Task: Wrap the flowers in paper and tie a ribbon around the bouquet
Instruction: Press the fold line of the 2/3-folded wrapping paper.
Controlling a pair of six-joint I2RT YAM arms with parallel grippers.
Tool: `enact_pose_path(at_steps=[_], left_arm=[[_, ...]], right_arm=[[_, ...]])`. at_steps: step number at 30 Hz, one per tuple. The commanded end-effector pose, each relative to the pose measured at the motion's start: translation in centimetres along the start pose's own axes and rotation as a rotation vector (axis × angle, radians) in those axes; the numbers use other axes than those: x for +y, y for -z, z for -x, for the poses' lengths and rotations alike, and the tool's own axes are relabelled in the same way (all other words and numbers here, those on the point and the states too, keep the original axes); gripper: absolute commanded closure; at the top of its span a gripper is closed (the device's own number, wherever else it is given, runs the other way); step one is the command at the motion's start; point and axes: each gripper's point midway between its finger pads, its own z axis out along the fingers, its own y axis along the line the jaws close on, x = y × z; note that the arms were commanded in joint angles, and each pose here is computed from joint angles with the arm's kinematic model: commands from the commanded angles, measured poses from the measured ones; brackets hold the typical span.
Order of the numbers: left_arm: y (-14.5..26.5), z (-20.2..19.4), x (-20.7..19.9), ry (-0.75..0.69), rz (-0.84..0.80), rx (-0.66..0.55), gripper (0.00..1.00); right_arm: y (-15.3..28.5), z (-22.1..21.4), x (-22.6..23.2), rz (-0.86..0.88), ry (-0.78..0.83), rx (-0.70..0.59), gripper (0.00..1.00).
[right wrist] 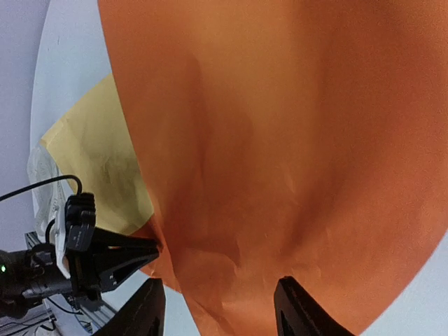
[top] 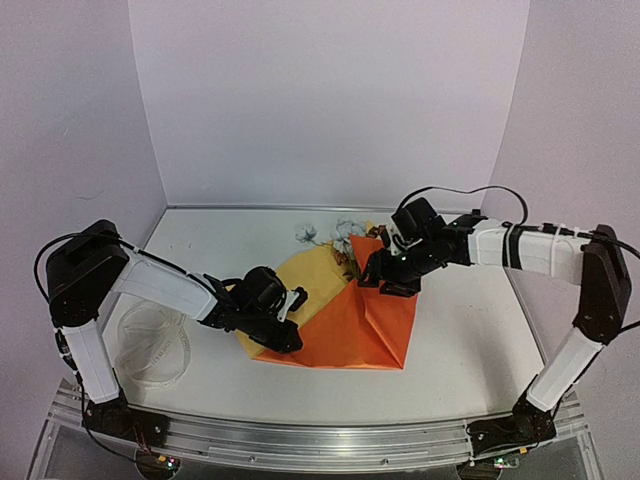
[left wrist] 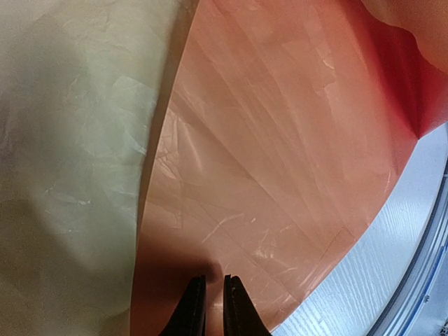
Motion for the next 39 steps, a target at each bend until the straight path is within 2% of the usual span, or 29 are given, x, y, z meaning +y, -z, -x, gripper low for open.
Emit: enact_pose_path(at_steps=[1,4,8,12,19,22,26,28,33,39], left_arm=[[0.2,0.5,-0.3,-0.019,0.001,-0.008,0.89],[0.2,0.6,-0.4,-0.025,-0.003,-0.01,0.89],[0.3,1.0,-0.6,-0.028,-0.008,-0.015,0.89],[0.5,1.5,-1.1,-0.028,-0.021,-0.024,0.88],[2.2,4.0,-3.0,-0.033,-0.061,-0.083,0.85],[3.3,5.7,-4.1,-0.04,-0.079,-0.116,0.8],[5.0,9.7,-6.4,-0.05,-0.112,-0.183,0.65],[5.3,11.5,-7.1,-0.051,-0.119,-0.205,0.63],[4.7,15.7,-8.2,-0.032,-0.129,-0.248,0.5],[1.8,17.4,-7.4,0.015,-0.094,-0.226,0.45]], right_arm=[[4.7,-1.1,-1.6,-0.037,0.104,-0.025,0.36],[5.5,-1.9,-4.4,-0.087,0.074,-0.043,0.33],[5.2,-2.4,-7.4,-0.128,-0.01,-0.061,0.42],[4.0,-2.9,-7.6,-0.115,-0.046,-0.022,0.53],[1.4,-4.6,-7.4,-0.113,-0.055,0.045,0.55],[0.5,-5.8,-7.1,-0.116,-0.034,0.081,0.55],[0.1,-7.2,-7.0,-0.117,-0.009,0.117,0.53],[0.0,-7.7,-7.0,-0.114,-0.008,0.136,0.52],[0.6,-8.4,-7.5,-0.116,0.0,0.133,0.52],[3.1,-9.0,-8.7,-0.162,0.042,0.098,0.49]])
